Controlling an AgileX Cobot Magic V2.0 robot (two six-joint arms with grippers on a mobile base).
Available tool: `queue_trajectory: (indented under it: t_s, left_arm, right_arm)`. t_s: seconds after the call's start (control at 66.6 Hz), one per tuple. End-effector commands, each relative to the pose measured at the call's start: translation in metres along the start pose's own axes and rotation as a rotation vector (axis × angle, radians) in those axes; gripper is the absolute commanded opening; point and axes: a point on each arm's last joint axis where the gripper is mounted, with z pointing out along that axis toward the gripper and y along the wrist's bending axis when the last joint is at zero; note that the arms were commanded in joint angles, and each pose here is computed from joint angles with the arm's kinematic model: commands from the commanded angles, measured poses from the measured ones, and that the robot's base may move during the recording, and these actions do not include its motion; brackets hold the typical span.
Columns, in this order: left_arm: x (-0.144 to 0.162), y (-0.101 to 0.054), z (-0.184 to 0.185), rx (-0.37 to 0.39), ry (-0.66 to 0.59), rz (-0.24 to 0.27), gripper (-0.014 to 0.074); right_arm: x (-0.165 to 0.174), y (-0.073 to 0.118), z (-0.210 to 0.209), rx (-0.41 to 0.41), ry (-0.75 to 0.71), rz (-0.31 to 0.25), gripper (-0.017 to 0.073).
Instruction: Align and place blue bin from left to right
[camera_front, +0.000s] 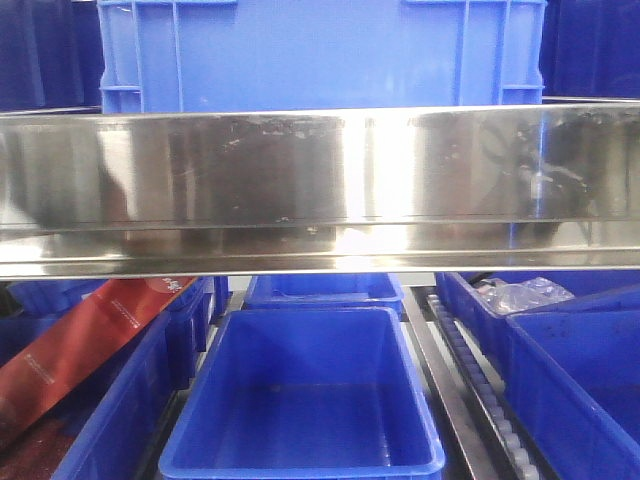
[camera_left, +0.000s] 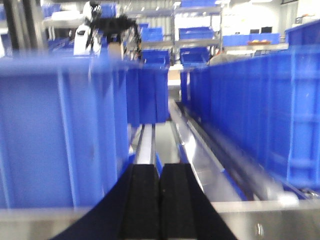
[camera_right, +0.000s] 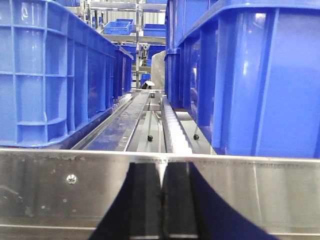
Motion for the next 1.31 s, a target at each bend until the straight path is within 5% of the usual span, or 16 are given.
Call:
queue_trajectory:
  t_s: [0.0, 0.27, 1.292]
  left_arm:
    - [0.015, -0.001, -0.005, -0.003, 0.001, -0.037, -0.0111]
    - [0.05, -0.002, -0.014, -0.001, 0.031, -0.05, -0.0111]
    - [0.052, -0.004, -0.014, 0.029, 0.048, -0.052, -0.0111]
  right_arm:
    - [-0.003, 0.0, -0.001, 0.007, -0.035, -0.006, -0.0081]
    - [-0.003, 0.0, -0.001, 0.007, -0.035, -0.006, -0.0081]
    - [-0.003, 0.0, -0.001, 0.007, -0.035, -0.006, -0.0081]
